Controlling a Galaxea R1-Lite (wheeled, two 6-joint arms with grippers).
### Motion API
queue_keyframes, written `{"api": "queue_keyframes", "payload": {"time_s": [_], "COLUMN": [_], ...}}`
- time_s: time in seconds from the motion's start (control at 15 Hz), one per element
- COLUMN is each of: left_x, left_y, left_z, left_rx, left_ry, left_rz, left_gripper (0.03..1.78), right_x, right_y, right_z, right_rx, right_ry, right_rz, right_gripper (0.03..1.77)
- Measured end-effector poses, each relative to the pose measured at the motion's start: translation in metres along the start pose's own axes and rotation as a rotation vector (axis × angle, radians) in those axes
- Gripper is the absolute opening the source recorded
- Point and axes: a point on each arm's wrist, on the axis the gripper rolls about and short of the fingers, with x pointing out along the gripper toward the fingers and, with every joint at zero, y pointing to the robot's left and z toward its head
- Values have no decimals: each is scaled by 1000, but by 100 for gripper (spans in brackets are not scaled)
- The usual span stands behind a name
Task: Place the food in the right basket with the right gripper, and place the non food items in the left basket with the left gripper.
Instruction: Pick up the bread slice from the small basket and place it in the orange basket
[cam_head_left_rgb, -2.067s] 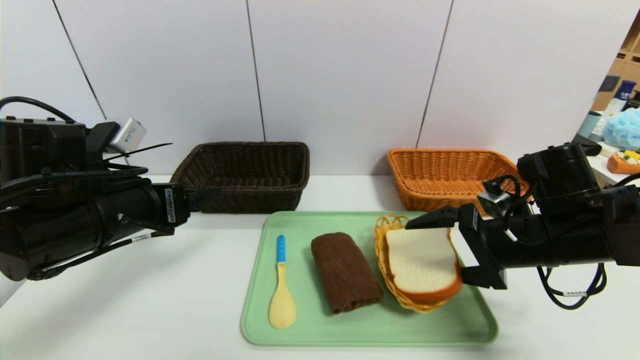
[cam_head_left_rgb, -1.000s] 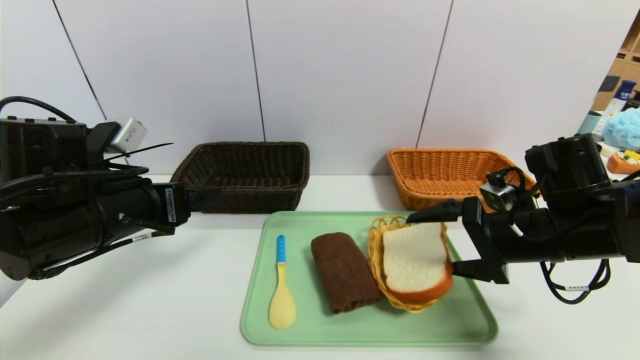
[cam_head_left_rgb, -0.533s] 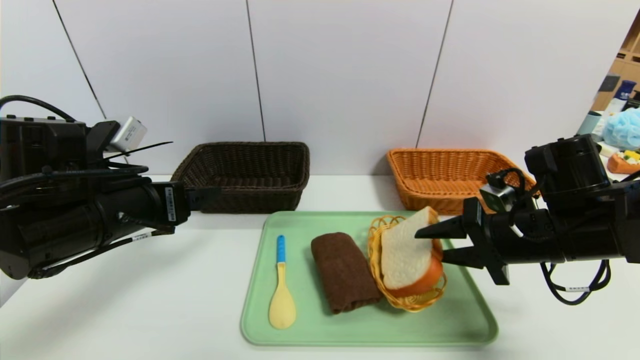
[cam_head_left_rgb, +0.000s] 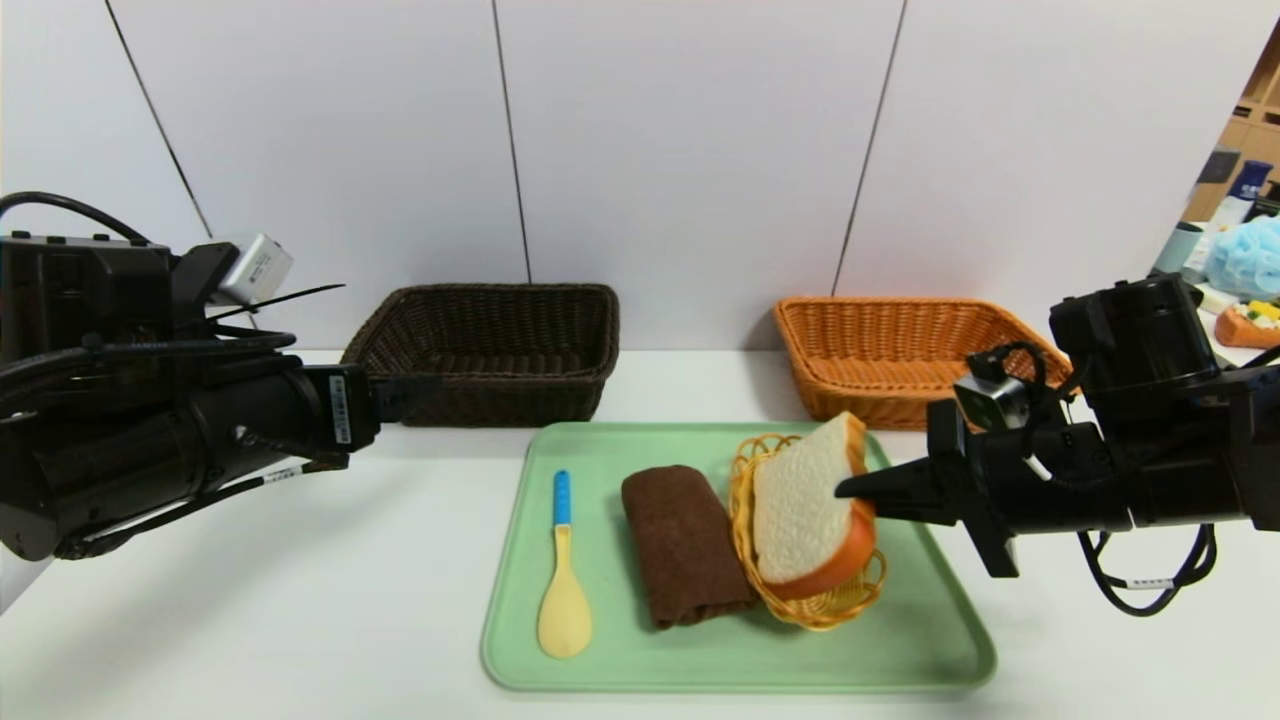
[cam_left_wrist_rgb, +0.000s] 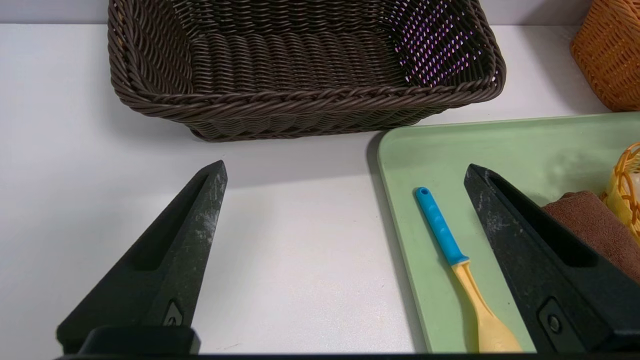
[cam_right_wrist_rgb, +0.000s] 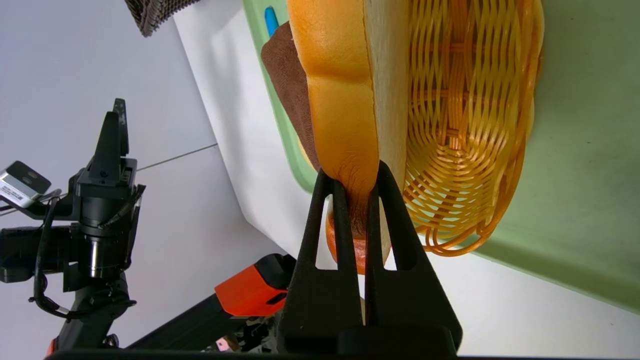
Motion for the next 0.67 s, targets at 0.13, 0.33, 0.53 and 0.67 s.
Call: {"api": "queue_keyframes", "payload": {"time_s": [0.13,0.33,0.53,0.67], "left_x": [0,0,1,0], "left_y": [0,0,0,-4], "left_z": [0,-1,-7,-14], "left_rx": [-1,-1,-18,-42], "left_ry": [-1,3,26,50], "left_rz": [-1,0,-2,-18], "left_gripper": [169,169,169,169], "right_x": [-4,-14,-29,-39], "right_y": [3,13,25,35], "right_z": [1,0,0,1], "right_rx": [-9,-34,-41,-53], "right_ry": [-11,-42,-87,-146], "right_rz": [11,32,26,6], "right_gripper": [10,10,10,10]}}
